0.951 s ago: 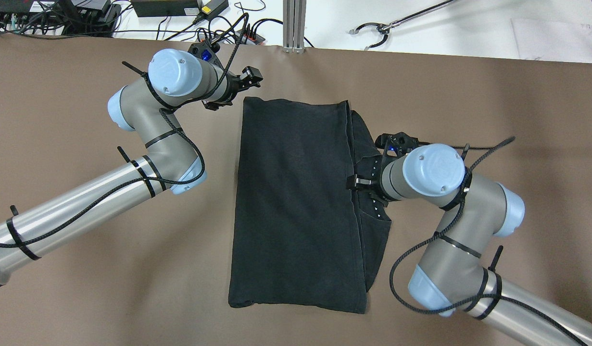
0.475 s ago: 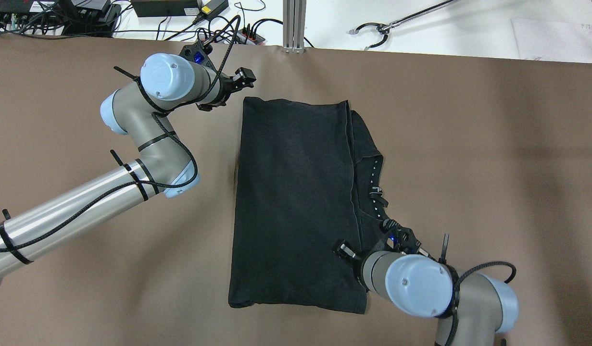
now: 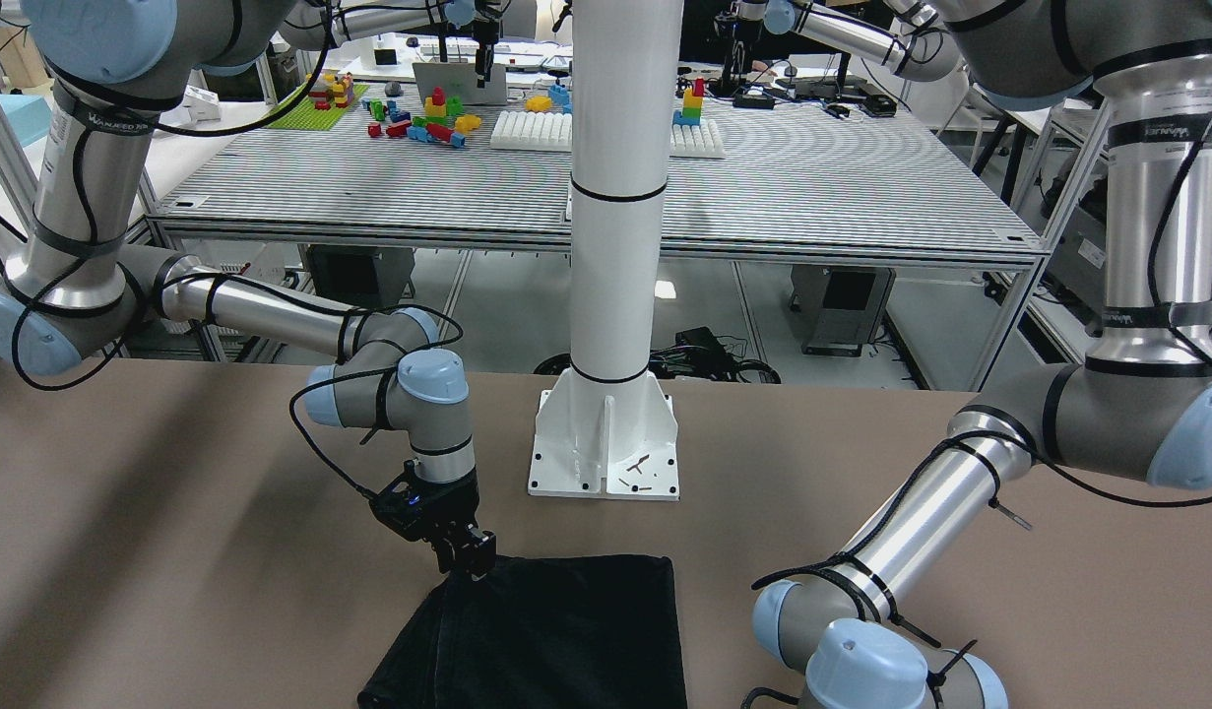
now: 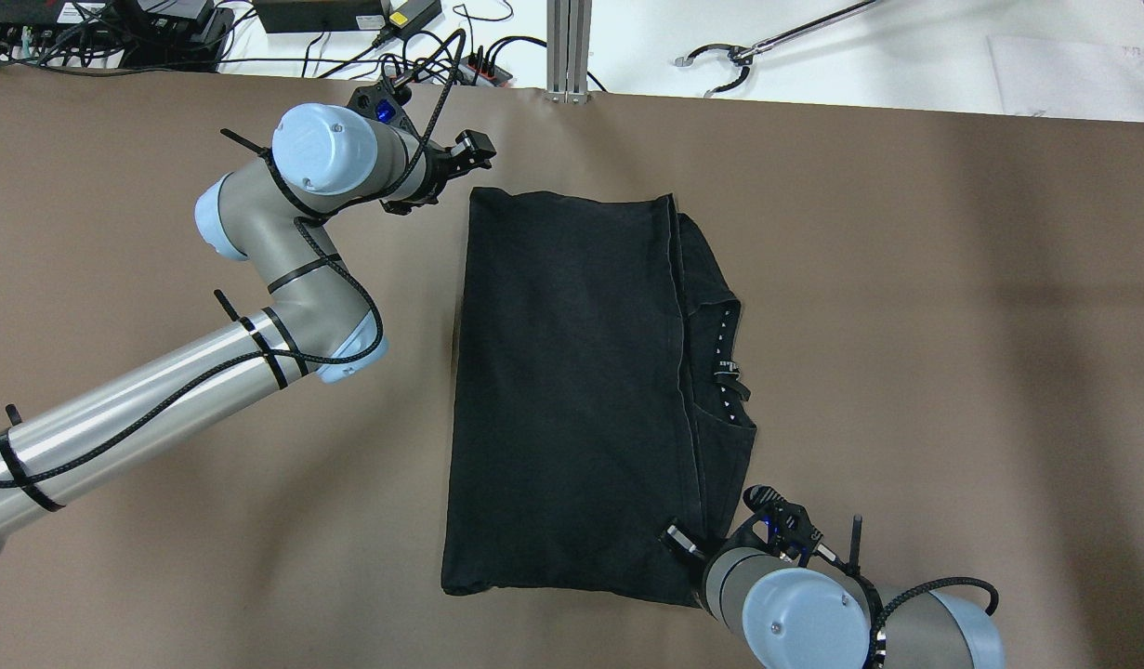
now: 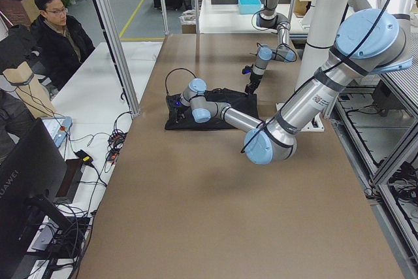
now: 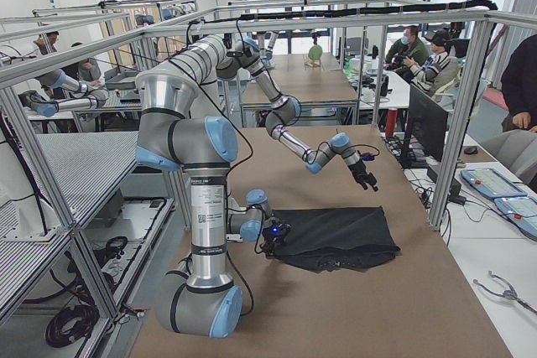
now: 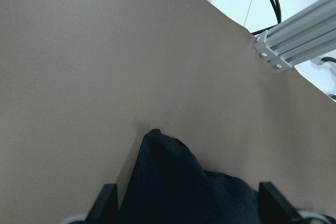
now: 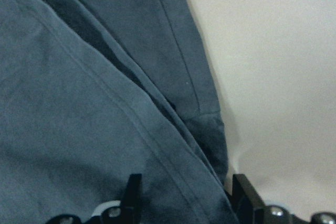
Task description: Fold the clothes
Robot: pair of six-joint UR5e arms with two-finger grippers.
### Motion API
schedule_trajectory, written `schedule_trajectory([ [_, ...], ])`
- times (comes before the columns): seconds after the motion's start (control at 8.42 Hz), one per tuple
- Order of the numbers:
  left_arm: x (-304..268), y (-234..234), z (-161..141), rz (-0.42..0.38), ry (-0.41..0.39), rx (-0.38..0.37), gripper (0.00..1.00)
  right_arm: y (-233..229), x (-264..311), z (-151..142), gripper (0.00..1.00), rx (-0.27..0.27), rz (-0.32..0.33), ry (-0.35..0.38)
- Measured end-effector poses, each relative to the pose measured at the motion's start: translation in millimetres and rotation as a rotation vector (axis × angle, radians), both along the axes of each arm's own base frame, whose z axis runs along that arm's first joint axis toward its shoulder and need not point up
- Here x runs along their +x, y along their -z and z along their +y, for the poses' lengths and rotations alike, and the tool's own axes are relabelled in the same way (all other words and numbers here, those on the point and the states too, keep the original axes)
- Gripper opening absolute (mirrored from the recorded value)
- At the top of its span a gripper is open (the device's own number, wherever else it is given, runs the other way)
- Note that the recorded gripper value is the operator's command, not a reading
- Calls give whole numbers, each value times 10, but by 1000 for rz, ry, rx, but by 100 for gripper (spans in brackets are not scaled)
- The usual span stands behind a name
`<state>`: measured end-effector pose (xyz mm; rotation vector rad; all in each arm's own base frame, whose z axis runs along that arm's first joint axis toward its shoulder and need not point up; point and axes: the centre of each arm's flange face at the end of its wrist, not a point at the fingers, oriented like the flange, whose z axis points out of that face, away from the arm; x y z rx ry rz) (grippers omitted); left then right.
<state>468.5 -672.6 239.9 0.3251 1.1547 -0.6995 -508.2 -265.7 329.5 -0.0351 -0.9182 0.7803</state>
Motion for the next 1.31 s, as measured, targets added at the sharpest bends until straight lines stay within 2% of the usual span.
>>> schedule_trajectory([
  [0.24, 7, 16, 4, 2, -1, 1, 94, -50, -6, 23, 49, -5, 8, 0],
  [0.36, 10, 26, 4, 2, -1, 2, 94, -84, -1, 31, 46, -7, 14, 1],
  [0.83, 26, 40, 10, 2, -3, 2, 94, -147, -2, 37, 45, -11, 26, 2],
  [0.95, 46, 47, 20, 1, -5, 1, 94, -152, -1, 38, 18, -11, 28, 2],
  [1.07, 60, 55, 27, 1, -7, 0, 94, -156, -1, 40, 0, -12, 29, 3],
  [1.31, 70, 71, 27, -1, -6, -4, 94, -163, -10, 55, 0, -12, 30, 6],
])
